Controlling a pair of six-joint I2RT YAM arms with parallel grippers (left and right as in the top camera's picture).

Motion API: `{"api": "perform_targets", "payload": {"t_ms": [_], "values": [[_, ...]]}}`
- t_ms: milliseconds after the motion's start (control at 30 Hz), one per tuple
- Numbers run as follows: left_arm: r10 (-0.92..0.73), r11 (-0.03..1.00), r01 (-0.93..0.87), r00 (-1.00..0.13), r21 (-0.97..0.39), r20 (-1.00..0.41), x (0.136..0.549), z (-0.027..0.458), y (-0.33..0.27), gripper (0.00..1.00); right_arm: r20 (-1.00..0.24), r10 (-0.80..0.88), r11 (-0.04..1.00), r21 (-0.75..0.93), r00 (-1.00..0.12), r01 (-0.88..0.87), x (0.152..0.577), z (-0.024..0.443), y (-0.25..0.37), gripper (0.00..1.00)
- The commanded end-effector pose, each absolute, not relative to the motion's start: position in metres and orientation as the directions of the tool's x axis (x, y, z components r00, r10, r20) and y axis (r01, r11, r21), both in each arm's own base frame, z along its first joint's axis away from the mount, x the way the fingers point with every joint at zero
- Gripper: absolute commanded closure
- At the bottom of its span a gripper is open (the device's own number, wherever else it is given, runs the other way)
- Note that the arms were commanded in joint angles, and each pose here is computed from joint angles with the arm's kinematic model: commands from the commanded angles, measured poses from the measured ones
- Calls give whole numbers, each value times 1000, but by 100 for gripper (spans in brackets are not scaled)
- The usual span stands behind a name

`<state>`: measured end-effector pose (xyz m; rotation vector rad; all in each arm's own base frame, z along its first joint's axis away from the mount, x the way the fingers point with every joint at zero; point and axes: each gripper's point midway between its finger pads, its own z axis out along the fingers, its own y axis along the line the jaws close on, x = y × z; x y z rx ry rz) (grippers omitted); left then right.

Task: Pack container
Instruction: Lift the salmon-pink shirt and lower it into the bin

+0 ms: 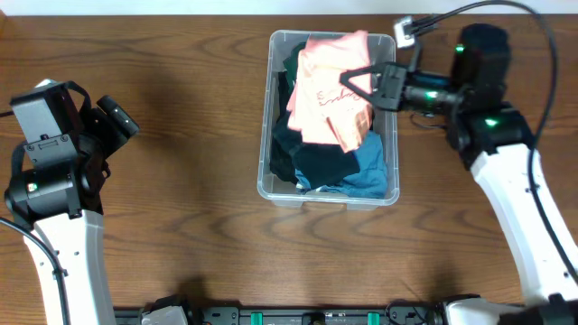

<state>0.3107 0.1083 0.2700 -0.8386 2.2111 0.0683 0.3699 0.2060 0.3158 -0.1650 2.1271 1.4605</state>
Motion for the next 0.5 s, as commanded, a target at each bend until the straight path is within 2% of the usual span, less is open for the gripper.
{"api": "perform_targets", "payload": {"t_ms": [0, 200, 333, 467], "values": [[-536, 786, -589, -495, -189, -684, 310, 274, 111, 2, -430, 259, 502, 825, -865, -259, 397, 269, 199, 99], [-536, 786, -589, -495, -189, -684, 310, 274, 111, 2, -294, 265, 575, 812, -918, -94, 424, 181, 197, 99], [-536, 786, -589, -495, -189, -684, 310, 274, 111, 2, -161, 288, 580, 814, -944, 38, 427, 136, 199, 99], [-536, 786, -589, -495, -189, -684, 310, 274, 111, 2, -166, 313, 656, 750, -935, 86, 430, 110, 195, 95]]}}
